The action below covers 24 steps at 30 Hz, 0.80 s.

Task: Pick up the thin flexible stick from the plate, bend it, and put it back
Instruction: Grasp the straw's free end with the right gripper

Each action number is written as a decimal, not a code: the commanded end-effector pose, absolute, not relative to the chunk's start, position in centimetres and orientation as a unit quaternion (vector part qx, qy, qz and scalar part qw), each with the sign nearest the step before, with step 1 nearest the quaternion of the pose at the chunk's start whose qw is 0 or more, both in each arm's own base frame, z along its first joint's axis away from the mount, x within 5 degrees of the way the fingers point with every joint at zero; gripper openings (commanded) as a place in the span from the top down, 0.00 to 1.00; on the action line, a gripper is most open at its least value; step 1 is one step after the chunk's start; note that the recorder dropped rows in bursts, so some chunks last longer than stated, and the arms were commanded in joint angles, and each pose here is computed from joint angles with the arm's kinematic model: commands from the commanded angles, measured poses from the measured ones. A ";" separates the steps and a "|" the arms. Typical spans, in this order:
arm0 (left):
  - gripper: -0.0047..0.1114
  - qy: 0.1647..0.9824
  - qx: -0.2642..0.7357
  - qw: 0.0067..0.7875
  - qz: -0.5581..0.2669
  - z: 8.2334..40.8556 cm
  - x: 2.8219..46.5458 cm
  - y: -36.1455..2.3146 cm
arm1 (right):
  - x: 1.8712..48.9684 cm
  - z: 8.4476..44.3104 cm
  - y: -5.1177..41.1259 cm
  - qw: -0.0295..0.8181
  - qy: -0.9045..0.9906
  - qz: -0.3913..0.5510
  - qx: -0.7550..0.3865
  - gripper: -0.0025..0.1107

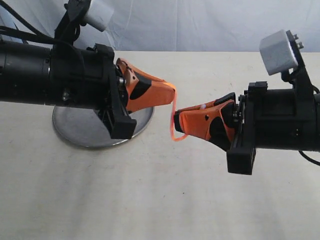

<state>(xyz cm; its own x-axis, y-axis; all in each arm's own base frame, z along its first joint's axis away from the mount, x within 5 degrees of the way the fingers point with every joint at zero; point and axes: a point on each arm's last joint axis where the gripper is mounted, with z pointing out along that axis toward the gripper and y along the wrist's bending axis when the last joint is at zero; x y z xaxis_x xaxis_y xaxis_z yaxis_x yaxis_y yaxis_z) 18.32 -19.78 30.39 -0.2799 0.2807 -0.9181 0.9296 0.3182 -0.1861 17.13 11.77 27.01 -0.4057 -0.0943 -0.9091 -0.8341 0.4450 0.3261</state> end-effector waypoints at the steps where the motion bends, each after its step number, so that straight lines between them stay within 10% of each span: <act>1: 0.96 0.704 0.424 0.410 -0.396 30.3 18.4 -19.9 | 16.6 27.6 12.2 0.446 0.699 0.434 -0.352 0.99; 24: 0.96 0.697 0.437 0.366 -0.435 30.2 17.4 -20.1 | 16.6 27.1 12.0 0.447 0.701 0.403 -0.383 0.99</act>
